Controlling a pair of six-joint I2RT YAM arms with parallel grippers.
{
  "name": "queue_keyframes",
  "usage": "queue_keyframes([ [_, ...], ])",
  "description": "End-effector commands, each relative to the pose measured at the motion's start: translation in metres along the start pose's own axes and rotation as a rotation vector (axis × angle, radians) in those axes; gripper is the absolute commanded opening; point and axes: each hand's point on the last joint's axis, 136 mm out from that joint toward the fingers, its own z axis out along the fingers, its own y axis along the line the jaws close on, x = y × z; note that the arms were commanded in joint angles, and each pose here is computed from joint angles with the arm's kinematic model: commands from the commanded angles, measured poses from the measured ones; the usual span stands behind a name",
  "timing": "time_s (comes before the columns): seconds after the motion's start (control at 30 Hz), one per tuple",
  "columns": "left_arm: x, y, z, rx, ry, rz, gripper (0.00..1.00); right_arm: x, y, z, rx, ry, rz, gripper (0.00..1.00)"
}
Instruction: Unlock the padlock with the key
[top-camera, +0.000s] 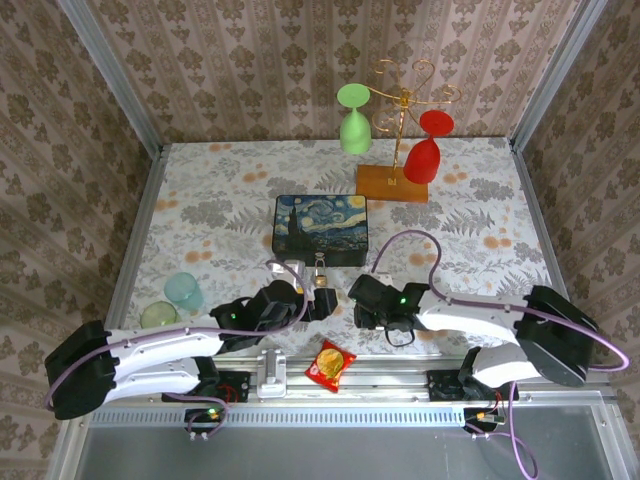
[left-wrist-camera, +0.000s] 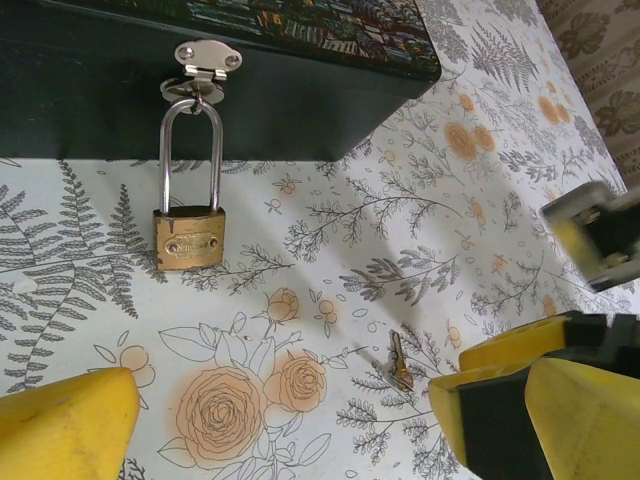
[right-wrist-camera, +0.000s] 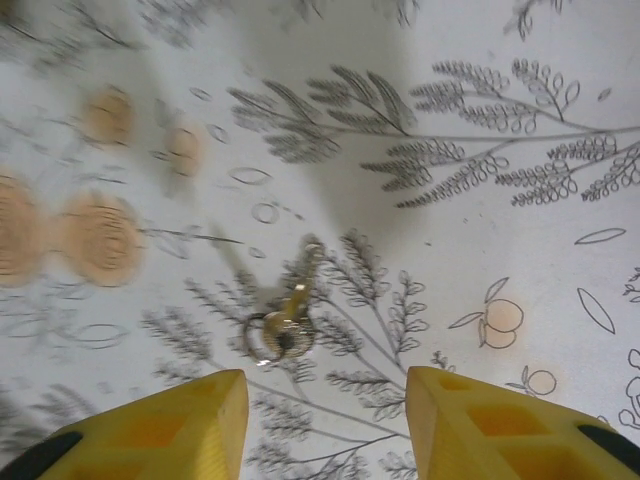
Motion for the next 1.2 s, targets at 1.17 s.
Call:
queue_keyframes([
  [1.17, -0.012, 0.004, -0.015, 0.01, -0.093, -0.064, 1.0, 0.008, -0.002, 0.035, 0.05, 0.004, 0.2, 0.46],
])
